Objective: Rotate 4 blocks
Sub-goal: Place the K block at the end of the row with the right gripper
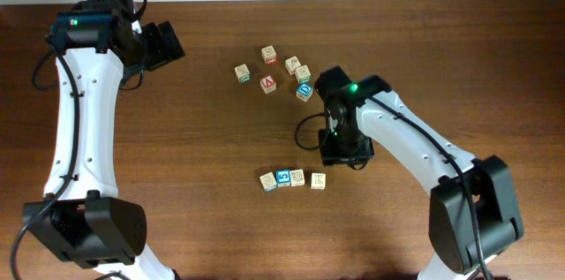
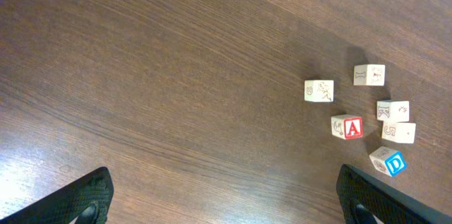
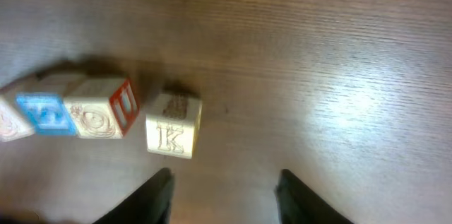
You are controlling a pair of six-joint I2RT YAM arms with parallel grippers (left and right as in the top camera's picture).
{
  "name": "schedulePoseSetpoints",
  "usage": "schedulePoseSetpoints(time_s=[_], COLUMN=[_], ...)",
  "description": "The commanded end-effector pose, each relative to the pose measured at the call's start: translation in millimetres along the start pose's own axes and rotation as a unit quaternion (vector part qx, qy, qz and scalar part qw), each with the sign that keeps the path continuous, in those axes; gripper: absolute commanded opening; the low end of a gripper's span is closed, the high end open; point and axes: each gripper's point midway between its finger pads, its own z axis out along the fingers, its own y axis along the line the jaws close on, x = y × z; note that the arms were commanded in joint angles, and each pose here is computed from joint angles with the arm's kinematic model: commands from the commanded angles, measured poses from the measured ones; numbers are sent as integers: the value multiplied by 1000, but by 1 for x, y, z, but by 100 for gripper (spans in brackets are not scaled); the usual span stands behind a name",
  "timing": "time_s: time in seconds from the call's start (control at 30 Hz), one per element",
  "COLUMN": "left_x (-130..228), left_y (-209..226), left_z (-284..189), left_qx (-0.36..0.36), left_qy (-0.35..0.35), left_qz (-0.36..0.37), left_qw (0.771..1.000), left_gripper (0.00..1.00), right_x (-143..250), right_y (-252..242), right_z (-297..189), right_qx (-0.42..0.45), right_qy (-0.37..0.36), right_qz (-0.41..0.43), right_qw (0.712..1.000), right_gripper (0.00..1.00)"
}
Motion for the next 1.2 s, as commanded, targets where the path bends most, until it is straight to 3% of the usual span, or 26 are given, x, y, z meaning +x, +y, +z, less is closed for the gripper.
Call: schedulePoseSetpoints(time_s=[0.0, 0.17, 0.3, 0.43, 0.6, 0.77, 0.87, 0.97, 1.07, 1.13, 1.17], left_x=[-1, 18, 63, 84, 89, 84, 73, 61, 59, 59, 59], left_y=[1, -8, -19, -26, -37, -43, -38, -38, -39, -39, -39], left_z=[2, 2, 30, 51, 51, 52, 54, 55, 56, 56, 56], left_qx=[-3, 17, 3, -4, 2, 10, -9, -15, -13, -13, -13], left_qy=[1, 38, 101, 117, 118, 105, 79, 51, 48, 48, 48], left_qz=[-2, 3, 34, 55, 68, 71, 73, 73, 73, 73, 73], left_qw=[1000, 999, 994, 992, 991, 992, 994, 996, 996, 996, 996], left_gripper=[99, 99, 91, 91, 91, 97, 100, 99, 99, 99, 99], right_x=[14, 22, 14, 3, -3, -8, -30, -19, 16, 34, 39], right_y=[-11, 2, 14, 26, 38, 35, 67, 99, 93, 90, 89], right_z=[28, 62, 63, 61, 53, 22, -4, -1, 7, 16, 21], right_qx=[11, -46, -68, -97, -111, -50, -80, -84, -54, -25, -17], right_qy=[19, 21, 4, -16, -29, -36, -87, -99, -39, -18, -15], right_qz=[5, 1, 5, -4, -41, -49, -47, -55, -42, -57, -62], right_qw=[1000, 999, 998, 995, 993, 997, 992, 990, 997, 998, 998], right_gripper=[44, 40, 39, 39, 38, 40, 40, 40, 29, 6, 4])
